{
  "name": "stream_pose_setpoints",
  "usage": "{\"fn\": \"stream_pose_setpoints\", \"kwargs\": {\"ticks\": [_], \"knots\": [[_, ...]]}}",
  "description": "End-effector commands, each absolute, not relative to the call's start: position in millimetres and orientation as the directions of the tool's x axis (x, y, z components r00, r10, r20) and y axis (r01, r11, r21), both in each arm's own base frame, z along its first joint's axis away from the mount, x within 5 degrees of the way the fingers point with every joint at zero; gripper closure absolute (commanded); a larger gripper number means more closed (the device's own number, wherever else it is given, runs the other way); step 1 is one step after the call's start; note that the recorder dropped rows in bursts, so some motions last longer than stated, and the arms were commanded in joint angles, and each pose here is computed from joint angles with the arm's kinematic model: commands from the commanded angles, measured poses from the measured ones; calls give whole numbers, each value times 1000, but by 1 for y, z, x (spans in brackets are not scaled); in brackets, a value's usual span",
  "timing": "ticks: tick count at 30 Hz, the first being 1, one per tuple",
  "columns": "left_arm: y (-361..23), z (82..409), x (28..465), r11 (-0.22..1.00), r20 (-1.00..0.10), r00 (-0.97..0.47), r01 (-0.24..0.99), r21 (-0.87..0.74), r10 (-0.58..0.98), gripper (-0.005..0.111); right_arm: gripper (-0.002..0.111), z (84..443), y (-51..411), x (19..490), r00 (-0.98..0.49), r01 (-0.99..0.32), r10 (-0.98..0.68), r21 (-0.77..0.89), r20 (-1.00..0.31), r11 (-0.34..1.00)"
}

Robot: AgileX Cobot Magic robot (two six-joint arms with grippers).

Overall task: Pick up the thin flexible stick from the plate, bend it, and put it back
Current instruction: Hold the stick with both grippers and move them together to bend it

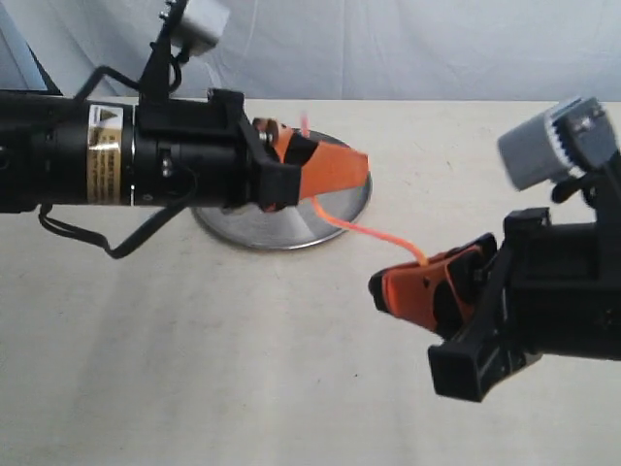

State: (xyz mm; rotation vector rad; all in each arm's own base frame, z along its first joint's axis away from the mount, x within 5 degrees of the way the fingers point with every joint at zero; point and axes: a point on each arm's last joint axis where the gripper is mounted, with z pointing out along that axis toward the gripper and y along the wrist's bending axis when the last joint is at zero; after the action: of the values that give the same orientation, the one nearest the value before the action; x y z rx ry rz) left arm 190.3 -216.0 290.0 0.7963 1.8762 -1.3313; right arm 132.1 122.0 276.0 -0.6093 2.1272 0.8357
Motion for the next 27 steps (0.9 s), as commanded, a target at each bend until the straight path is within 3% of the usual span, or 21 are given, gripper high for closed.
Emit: {"fn": "stream_pose_setpoints", "kwargs": {"ticks": [1, 8, 13, 16, 21, 27], "knots": [[-225, 324, 178, 59, -844, -535, 843, -535, -15, 107, 109, 266, 128, 143, -662, -603, -159, 395, -732, 693], [-225, 337, 187, 96, -885, -448, 883, -460, -128, 107, 109, 261, 133, 142, -703, -597, -164, 448, -692, 665], [-226, 315, 199, 270, -920, -391, 888, -371, 23, 107, 109, 276, 144, 133, -660, -697, -172, 510, -732, 504], [-224, 299, 199, 311, -899, -414, 881, -357, 140, 107, 109, 289, 144, 134, -627, -712, -125, 499, -769, 494], [-223, 287, 182, 203, -845, -476, 877, -435, 245, 107, 109, 297, 133, 140, -553, -688, -80, 400, -829, 605], [-223, 304, 164, 16, -837, -513, 854, -520, 190, 107, 109, 293, 123, 144, -569, -615, -86, 353, -818, 705]]}}
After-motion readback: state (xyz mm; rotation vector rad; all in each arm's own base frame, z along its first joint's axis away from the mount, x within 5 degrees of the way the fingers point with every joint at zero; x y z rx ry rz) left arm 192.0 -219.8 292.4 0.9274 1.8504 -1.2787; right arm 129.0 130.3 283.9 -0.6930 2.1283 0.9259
